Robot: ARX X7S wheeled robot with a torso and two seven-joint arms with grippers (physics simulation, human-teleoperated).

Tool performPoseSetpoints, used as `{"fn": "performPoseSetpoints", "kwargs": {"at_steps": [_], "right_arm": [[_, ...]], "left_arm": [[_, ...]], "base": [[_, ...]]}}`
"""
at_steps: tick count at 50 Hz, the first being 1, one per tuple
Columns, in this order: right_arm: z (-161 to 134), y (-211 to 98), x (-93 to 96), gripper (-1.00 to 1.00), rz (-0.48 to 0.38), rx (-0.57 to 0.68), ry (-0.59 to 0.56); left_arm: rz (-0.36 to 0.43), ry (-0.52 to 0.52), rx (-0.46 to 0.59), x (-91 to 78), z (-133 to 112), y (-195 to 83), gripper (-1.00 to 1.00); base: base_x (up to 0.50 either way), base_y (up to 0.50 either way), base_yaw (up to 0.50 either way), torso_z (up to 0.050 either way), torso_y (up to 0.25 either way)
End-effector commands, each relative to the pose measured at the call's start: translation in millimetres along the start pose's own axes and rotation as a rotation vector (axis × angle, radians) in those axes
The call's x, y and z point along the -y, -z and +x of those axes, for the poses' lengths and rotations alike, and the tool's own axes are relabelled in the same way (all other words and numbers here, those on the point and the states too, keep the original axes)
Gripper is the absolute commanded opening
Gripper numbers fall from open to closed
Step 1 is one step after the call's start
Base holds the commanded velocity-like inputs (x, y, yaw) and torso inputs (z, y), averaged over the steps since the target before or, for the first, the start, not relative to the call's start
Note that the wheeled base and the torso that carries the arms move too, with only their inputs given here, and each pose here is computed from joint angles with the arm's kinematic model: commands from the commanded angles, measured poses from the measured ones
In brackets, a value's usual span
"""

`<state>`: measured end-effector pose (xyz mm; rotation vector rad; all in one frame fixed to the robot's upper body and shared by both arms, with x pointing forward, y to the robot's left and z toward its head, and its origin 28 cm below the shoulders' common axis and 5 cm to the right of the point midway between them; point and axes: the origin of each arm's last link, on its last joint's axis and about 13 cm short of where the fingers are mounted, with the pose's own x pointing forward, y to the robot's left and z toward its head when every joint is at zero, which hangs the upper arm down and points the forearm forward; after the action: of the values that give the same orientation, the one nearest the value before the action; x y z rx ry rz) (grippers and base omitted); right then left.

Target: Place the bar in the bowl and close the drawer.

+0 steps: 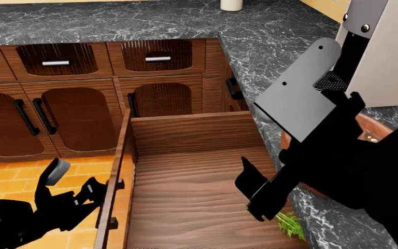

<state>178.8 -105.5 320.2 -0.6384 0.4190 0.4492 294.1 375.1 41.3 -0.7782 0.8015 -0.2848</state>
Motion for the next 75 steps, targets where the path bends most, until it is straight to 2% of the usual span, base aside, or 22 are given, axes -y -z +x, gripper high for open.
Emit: {"fn": "performPoseSetpoints", "kwargs": {"at_steps": [1,10,19,25,36,42,68,75], "right_arm": [[-1.5,0.0,0.5,1.0,-0.004,0.004,0.004],[-1.6,0.6,2.2,1.0,0.0,0.005,0.007],[-2.7,2.1,5.6,1.0,0.016,0.004,0.02],[-7.7,3.6,6.5,1.0,0.028,0.001,0.038],[-16.2,8.7,10.7,1.0,0.058,-0.017,0.086],[-18.1,11.1,13.2,1.0,0.075,-0.028,0.108],[-27.1,13.9,14.3,1.0,0.068,-0.031,0.149],[-27.6,12.1,13.9,1.0,0.062,-0.029,0.147]], "left_arm": [[0.042,0.059,-0.138,28.4,31.5,6.4,1.0],[0.075,0.116,-0.222,65.3,53.5,3.4,1.0],[0.081,0.158,-0.258,90.6,70.0,6.9,1.0],[0.118,0.172,-0.303,108.2,80.9,9.9,1.0],[0.149,0.228,-0.442,137.6,104.2,33.9,1.0],[0.132,0.279,-0.49,151.1,112.1,45.1,1.0],[0.158,0.348,-0.594,202.2,129.3,76.2,1.0],[0.146,0.35,-0.596,206.4,129.4,77.7,1.0]], "base": [[0.0,0.0,0.0,0.0,0.0],[0.0,0.0,0.0,0.0,0.0],[0.0,0.0,0.0,0.0,0.0],[0.0,0.0,0.0,0.0,0.0],[0.0,0.0,0.0,0.0,0.0],[0.0,0.0,0.0,0.0,0.0],[0.0,0.0,0.0,0.0,0.0],[0.0,0.0,0.0,0.0,0.001]]}}
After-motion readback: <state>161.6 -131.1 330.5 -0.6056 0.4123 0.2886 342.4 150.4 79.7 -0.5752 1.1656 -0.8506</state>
